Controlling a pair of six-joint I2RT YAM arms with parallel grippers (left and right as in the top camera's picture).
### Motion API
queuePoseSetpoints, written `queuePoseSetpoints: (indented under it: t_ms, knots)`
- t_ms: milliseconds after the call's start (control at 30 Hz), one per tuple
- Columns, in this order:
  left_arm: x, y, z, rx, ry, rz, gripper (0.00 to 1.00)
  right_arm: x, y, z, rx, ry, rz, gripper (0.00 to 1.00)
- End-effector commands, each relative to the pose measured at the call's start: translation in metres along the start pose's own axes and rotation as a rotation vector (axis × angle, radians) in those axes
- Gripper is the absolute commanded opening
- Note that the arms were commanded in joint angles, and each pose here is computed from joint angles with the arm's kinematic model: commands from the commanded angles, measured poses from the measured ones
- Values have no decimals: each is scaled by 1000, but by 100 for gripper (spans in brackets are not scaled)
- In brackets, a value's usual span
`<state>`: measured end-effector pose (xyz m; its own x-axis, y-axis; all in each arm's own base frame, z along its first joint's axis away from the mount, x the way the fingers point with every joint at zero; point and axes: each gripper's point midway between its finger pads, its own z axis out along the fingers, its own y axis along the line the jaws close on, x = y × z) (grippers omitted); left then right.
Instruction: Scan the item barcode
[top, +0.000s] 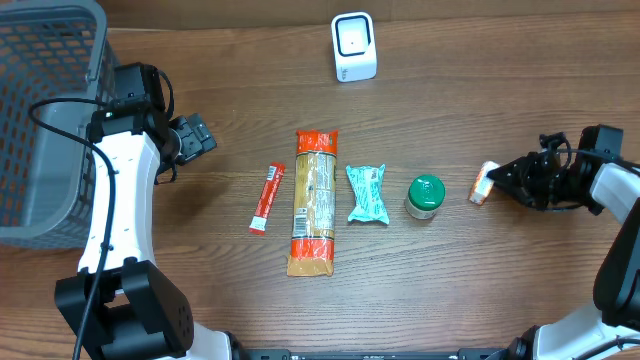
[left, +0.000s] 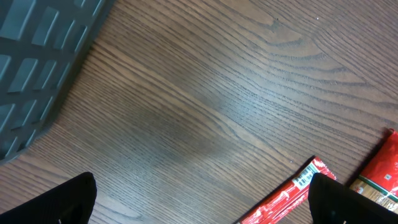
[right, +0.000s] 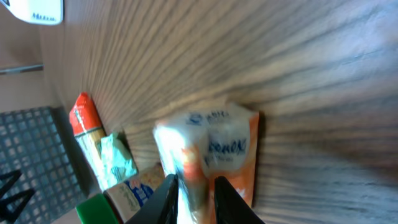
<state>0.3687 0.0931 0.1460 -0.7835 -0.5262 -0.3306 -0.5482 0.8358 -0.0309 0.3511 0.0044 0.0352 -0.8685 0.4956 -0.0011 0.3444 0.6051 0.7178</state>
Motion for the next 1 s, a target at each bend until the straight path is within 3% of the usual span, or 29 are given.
queuePoseSetpoints:
  t_ms: [0, 267, 500, 767, 867, 967]
  knots:
    - [-5, -2, -9, 12, -26, 10, 100, -15, -3, -13, 92, -56, -34, 21]
    - [-5, -2, -9, 13, -26, 10, 100, -3, -52, -25, 378, -40, 32, 22]
    - [-5, -2, -9, 13, -26, 10, 100, -5, -43, -31, 364, -31, 35, 25]
    - [-5, -2, -9, 13, -26, 10, 100, -2, -8, -30, 210, 23, -60, 26]
    - [-5, -2, -9, 13, -26, 10, 100, -1, -9, -30, 211, 26, -58, 34]
    - [-5, -2, -9, 13, -26, 10, 100, 2, -11, -27, 210, 34, -84, 36]
